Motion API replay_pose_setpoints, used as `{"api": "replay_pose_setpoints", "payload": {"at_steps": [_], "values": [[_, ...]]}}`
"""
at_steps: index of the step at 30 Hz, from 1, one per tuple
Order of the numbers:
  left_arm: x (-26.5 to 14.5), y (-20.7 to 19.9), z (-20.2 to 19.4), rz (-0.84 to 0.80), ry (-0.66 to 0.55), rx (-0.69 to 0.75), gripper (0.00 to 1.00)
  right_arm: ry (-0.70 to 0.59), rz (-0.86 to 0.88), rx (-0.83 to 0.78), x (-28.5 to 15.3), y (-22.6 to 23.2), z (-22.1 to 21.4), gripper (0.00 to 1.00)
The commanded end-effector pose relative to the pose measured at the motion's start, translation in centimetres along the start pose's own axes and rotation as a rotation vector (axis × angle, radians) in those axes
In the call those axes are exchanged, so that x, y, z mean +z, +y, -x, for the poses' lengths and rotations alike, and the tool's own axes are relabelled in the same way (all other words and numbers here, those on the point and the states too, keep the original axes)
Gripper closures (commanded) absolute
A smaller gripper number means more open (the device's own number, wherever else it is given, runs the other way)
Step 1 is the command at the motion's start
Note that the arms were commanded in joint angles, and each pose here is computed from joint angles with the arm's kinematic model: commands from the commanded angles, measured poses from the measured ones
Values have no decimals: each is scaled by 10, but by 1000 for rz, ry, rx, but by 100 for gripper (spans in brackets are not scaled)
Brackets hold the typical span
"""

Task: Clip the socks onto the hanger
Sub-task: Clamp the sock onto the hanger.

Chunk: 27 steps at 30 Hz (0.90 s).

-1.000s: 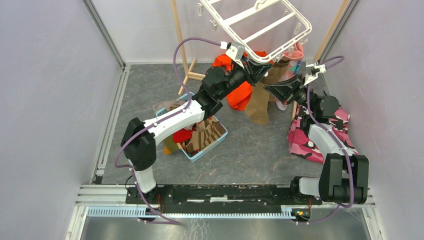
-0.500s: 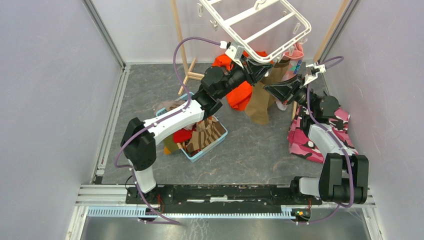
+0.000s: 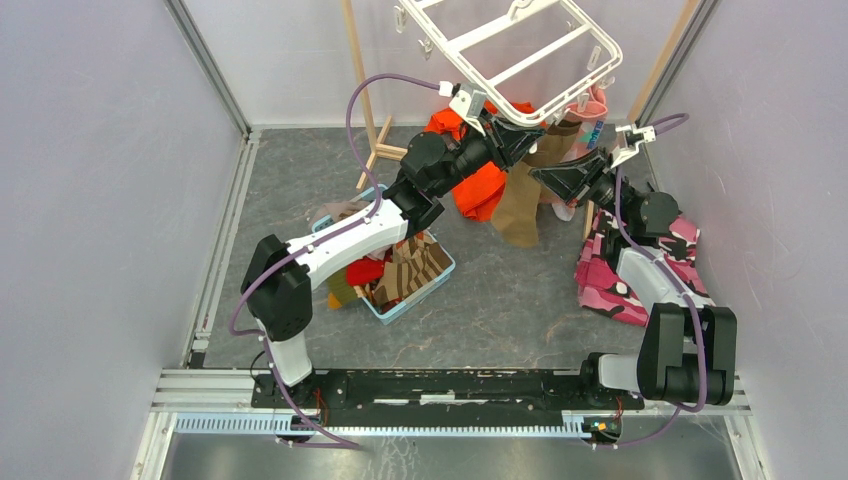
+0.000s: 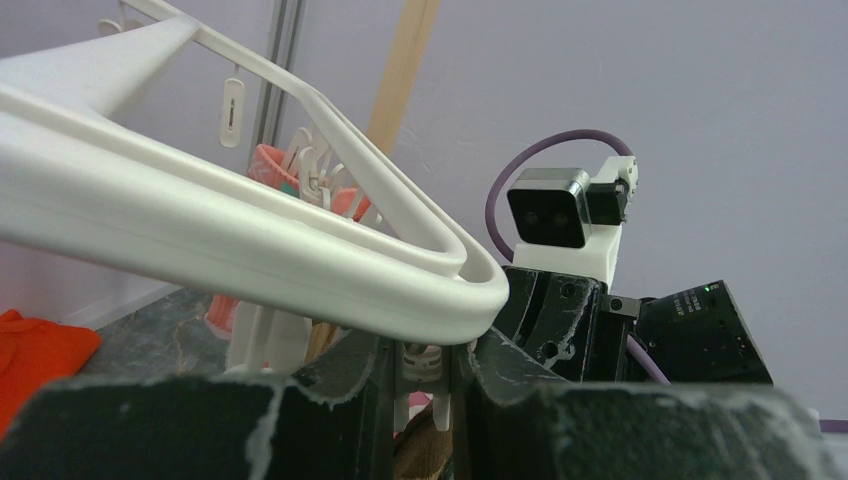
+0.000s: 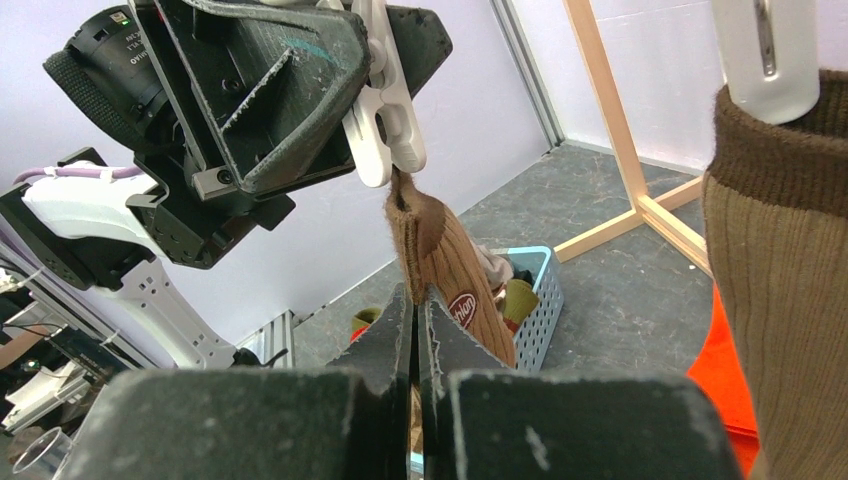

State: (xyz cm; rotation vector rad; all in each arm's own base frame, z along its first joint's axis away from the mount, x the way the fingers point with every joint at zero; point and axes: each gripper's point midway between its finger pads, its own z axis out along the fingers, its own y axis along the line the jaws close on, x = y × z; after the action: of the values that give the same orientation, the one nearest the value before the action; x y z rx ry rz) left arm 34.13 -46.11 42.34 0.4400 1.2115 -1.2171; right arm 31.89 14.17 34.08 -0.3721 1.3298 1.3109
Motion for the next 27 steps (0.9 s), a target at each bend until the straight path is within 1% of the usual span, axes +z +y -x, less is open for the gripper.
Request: {"api": "replay_pose_setpoints", "payload": {"at_steps": [1,12,27], "values": [[-3,-16,33,-45,-74,-14,98,-47,47,-64,2,15,17,100],[-2,-16,31,-53,-68,-13,98,-66,80,-58,2,22,26,100],[-2,-19,28,-84,-52,4,98,-59,130,-103,3,33,37,100]]}}
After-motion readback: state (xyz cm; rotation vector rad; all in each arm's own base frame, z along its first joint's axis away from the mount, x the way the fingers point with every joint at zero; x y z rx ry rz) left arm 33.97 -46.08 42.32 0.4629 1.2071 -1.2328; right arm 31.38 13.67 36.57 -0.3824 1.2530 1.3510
